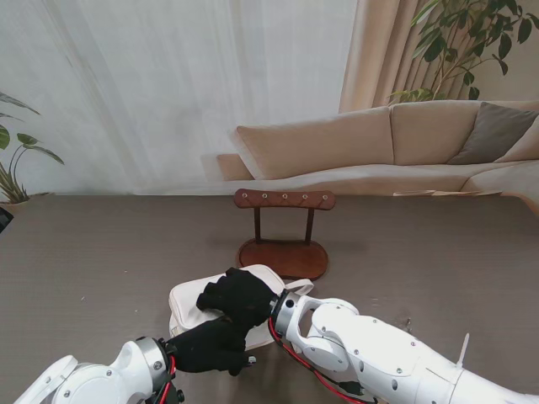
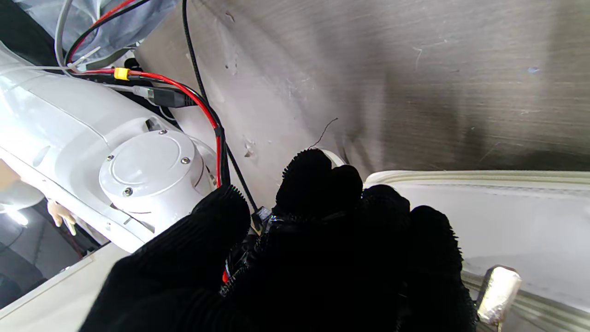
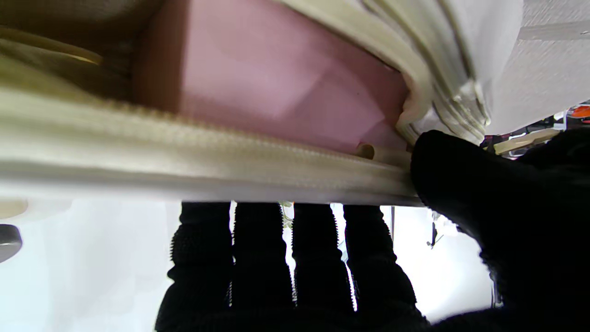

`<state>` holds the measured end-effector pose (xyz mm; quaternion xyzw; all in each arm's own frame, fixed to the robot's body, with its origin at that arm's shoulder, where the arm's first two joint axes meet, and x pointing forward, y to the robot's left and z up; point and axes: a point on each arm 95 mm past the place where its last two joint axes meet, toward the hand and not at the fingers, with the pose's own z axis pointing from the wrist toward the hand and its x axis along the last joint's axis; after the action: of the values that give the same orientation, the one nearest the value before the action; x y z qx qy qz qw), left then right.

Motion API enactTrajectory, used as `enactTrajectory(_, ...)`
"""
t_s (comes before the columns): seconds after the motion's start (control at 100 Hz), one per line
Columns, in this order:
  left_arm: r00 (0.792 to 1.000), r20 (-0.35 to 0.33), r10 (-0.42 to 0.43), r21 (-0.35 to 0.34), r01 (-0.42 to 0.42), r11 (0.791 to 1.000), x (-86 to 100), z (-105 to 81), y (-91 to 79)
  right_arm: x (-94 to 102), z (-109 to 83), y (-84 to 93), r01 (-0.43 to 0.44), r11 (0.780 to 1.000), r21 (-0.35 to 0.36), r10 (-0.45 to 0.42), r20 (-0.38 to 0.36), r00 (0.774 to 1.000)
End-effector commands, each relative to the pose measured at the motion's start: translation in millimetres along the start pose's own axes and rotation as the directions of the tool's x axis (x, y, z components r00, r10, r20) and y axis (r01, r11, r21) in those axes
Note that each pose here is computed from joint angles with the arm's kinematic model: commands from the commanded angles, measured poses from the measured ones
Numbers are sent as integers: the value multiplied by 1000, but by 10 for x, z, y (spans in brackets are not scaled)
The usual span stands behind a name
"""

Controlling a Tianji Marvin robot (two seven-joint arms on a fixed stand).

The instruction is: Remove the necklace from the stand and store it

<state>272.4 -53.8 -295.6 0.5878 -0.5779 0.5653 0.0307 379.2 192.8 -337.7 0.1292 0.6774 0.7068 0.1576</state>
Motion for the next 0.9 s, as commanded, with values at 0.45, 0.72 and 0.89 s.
enactTrajectory(0.45,999,46,27,-3,-27,1000,-49,-64,74,154,-242,-297,-257,963,82,255,41,966)
enactTrajectory(0.72,997,72,36,4,-36,999,-79,-152,93,121,-248,-84,-307,951,32,305,40,951)
enactTrajectory(0.89,995,88,37,8,-38,999,-106,-193,99,49,-256,73,-330,944,-13,330,48,943)
